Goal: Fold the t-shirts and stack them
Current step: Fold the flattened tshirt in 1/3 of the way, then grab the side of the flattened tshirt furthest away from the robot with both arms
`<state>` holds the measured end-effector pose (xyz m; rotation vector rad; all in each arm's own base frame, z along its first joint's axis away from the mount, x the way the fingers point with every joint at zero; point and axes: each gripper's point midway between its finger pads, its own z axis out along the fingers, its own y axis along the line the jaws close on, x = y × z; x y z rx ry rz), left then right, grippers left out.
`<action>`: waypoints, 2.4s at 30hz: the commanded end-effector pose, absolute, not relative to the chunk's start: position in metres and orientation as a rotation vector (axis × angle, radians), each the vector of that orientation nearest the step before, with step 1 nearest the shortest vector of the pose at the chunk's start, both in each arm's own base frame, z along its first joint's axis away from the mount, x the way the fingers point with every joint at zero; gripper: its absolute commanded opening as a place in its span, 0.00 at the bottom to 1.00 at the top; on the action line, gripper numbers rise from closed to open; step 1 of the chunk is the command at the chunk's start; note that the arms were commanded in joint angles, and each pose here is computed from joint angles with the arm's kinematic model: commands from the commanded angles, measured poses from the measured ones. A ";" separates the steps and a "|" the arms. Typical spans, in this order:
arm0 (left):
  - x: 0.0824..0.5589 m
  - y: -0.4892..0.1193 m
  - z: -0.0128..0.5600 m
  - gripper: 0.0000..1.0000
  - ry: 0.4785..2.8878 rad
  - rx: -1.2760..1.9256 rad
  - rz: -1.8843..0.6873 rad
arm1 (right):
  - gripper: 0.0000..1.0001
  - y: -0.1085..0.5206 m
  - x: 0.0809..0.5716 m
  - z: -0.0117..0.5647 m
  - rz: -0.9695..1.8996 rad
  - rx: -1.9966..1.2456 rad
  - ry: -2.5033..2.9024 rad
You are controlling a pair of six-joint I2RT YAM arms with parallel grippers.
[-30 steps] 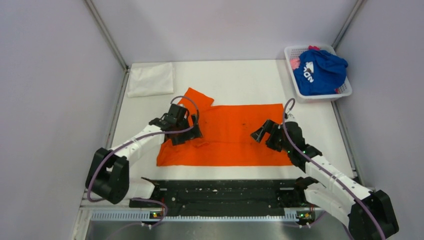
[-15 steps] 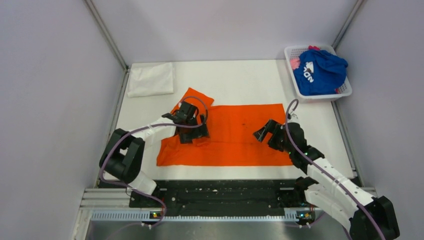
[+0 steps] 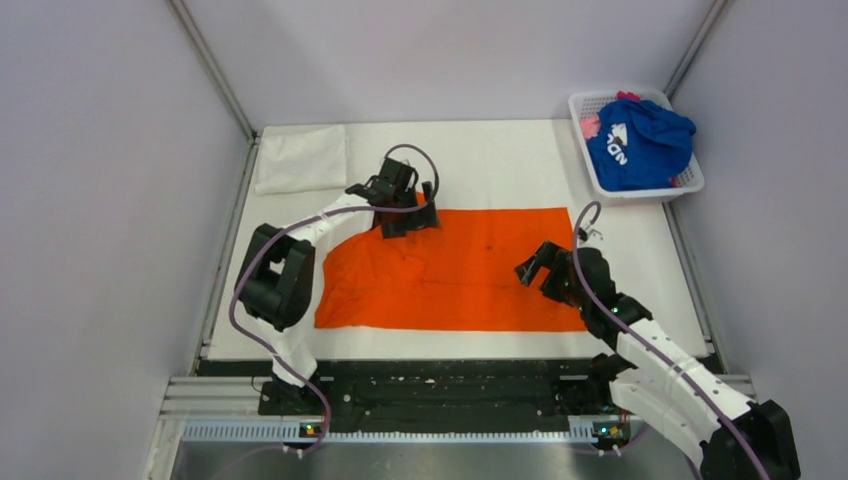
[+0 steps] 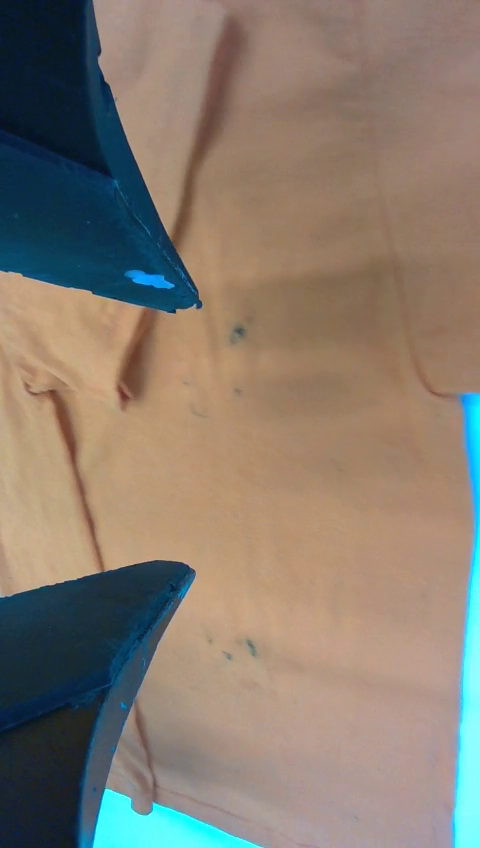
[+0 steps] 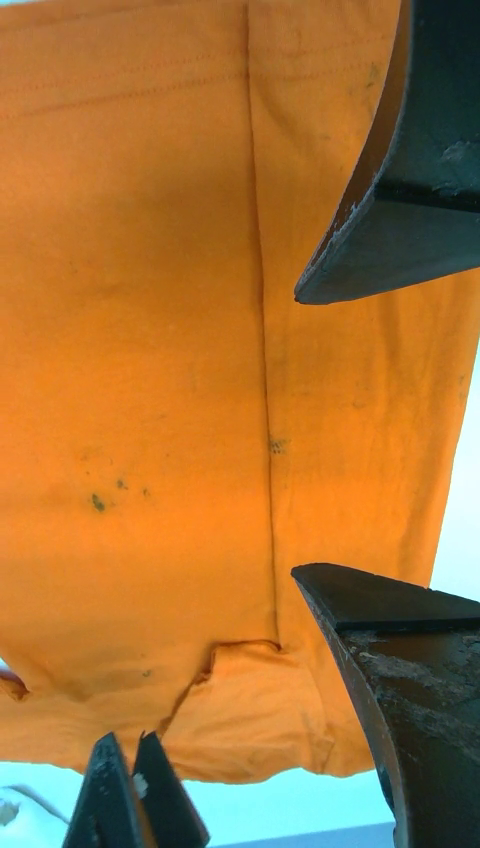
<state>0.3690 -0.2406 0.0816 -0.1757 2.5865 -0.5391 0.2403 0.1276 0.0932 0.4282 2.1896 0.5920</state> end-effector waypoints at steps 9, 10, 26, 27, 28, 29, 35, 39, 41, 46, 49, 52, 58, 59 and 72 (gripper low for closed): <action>0.456 -0.218 0.140 0.99 2.349 -0.125 -0.268 | 0.99 0.094 0.269 0.133 0.349 0.503 2.076; 0.466 -0.211 0.143 0.99 2.333 -0.124 -0.230 | 0.99 0.090 0.273 0.135 0.322 0.524 2.068; 0.596 -0.134 0.091 0.88 2.398 -0.059 -0.069 | 0.99 0.043 0.305 0.111 0.157 0.732 2.086; 0.597 -0.136 0.087 0.88 2.406 -0.026 -0.089 | 0.99 0.042 0.304 0.110 0.151 0.732 2.092; 0.597 -0.136 0.083 0.86 2.410 -0.012 -0.084 | 0.99 0.042 0.305 0.108 0.146 0.728 2.096; 0.597 -0.135 0.078 0.85 2.419 0.000 -0.076 | 0.99 0.042 0.304 0.106 0.141 0.722 2.105; 0.599 -0.136 0.054 0.73 2.453 0.010 -0.071 | 0.98 0.047 0.304 0.093 0.144 0.697 2.167; 0.596 -0.135 0.047 0.60 2.476 0.000 -0.064 | 0.98 0.048 0.305 0.092 0.147 0.690 2.177; 0.590 -0.137 0.047 0.56 2.496 -0.004 -0.084 | 0.98 0.048 0.305 0.092 0.145 0.692 2.175; 0.569 -0.142 0.042 0.46 2.557 0.018 -0.127 | 0.98 0.047 0.305 0.091 0.140 0.699 2.178; 0.562 -0.147 0.046 0.36 2.570 0.026 -0.167 | 0.98 0.045 0.304 0.090 0.125 0.701 2.188; 0.559 -0.155 0.053 0.19 2.557 0.040 -0.232 | 0.98 0.042 0.302 0.089 0.107 0.709 2.195; 0.560 -0.158 0.074 0.00 2.515 0.056 -0.263 | 0.98 0.038 0.317 0.096 0.068 0.729 2.170; 0.560 -0.160 0.082 0.00 2.497 0.058 -0.280 | 0.98 0.038 0.323 0.097 0.054 0.715 2.173; 0.521 -0.168 0.129 0.00 2.368 0.083 -0.405 | 0.86 0.017 0.436 0.083 -0.223 0.646 2.336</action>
